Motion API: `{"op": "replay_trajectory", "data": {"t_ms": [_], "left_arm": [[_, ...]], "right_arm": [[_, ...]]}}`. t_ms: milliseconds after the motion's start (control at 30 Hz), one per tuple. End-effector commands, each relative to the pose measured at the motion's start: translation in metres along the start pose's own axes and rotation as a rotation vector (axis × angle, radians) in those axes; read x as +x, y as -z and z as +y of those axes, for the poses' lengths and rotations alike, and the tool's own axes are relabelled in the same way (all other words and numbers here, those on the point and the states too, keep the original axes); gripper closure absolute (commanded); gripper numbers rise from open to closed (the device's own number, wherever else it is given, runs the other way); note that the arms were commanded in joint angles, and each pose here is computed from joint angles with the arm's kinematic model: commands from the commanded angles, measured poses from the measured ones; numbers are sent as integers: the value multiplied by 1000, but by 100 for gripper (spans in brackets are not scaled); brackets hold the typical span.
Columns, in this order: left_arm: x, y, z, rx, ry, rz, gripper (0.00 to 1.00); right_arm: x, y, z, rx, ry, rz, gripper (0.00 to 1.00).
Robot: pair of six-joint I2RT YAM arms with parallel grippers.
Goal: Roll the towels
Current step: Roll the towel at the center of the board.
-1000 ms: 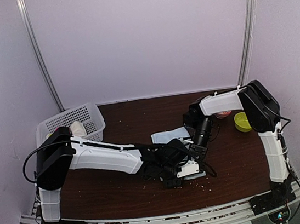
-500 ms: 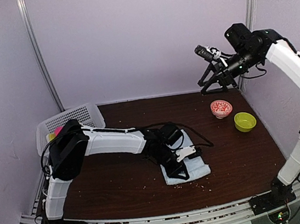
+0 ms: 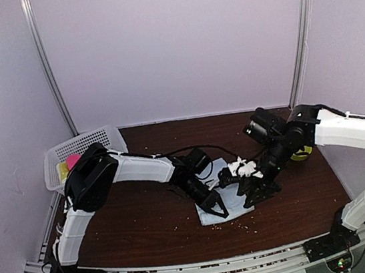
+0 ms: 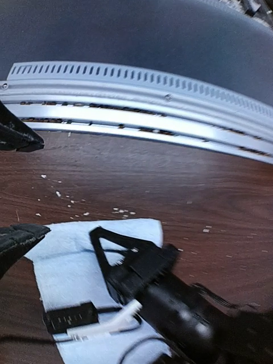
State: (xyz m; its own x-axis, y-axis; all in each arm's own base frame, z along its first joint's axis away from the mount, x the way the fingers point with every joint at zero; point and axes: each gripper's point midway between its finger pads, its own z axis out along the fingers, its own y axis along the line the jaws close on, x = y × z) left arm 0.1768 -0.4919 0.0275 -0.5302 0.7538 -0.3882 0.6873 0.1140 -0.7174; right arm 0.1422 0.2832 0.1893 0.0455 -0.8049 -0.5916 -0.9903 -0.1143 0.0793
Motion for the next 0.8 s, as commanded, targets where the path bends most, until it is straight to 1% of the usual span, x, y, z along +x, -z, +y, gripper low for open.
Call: {"op": "replay_trajectory", "data": {"t_ms": [0, 67, 200, 367, 500, 667, 767], "left_arm": [[24, -13, 22, -6, 96, 49, 100], [24, -13, 22, -5, 99, 49, 100], [28, -14, 22, 7, 99, 55, 100], [32, -15, 27, 0, 104, 61, 100], [33, -16, 28, -3, 105, 62, 100], [34, -16, 29, -2, 99, 64, 100], [34, -17, 29, 3, 93, 65, 100]], "right_arm": [[27, -33, -32, 222, 64, 130, 52], [38, -51, -37, 252, 95, 171, 47], [56, -74, -49, 299, 118, 227, 46], [69, -94, -48, 293, 161, 239, 44], [82, -109, -48, 270, 159, 278, 48], [89, -120, -50, 274, 163, 282, 51], [94, -125, -51, 263, 196, 308, 57]]}}
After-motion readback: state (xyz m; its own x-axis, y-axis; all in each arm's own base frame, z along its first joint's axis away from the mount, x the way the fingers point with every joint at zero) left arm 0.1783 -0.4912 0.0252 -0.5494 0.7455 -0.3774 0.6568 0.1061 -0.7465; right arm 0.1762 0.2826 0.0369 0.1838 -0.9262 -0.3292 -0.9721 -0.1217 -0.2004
